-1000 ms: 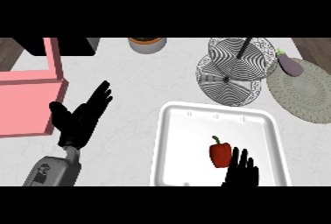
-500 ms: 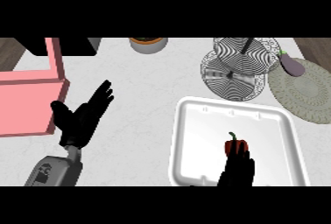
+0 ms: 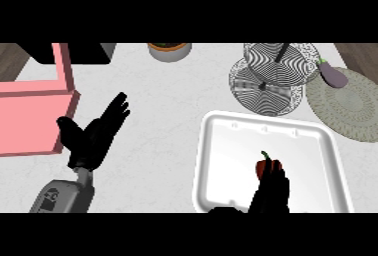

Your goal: Pick the bell pepper from the tray and place it in the tiered basket

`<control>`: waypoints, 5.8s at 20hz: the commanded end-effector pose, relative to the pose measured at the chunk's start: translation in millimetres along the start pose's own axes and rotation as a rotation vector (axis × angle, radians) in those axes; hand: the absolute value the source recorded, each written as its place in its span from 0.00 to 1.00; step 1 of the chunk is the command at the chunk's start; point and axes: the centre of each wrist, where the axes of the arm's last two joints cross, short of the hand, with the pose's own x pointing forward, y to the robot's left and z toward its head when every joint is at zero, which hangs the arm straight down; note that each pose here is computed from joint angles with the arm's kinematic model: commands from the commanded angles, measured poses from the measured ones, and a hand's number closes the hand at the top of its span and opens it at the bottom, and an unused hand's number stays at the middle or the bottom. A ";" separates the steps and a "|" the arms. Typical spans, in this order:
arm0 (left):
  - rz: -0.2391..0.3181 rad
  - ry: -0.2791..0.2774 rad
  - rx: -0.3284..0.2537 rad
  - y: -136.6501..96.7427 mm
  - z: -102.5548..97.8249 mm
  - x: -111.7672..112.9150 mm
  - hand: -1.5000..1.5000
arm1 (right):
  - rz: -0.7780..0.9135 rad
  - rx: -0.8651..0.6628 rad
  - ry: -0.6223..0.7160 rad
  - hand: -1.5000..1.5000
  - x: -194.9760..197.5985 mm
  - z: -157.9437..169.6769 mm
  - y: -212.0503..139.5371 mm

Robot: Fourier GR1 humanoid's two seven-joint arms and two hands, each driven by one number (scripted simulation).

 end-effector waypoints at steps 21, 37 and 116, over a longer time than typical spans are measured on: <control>-0.007 -0.010 -0.020 -3.3 -1.7 9.8 0.50 | 0.075 -0.014 -0.249 1.00 -41.5 -93.5 -25.1; 0.015 0.009 0.031 -4.5 -7.2 3.9 0.50 | -0.201 0.149 -0.647 1.00 -59.6 -210.5 -246.5; 0.007 -0.011 -0.002 -10.5 -5.1 2.2 0.50 | -0.865 0.181 -0.527 0.00 -18.6 -389.5 -332.6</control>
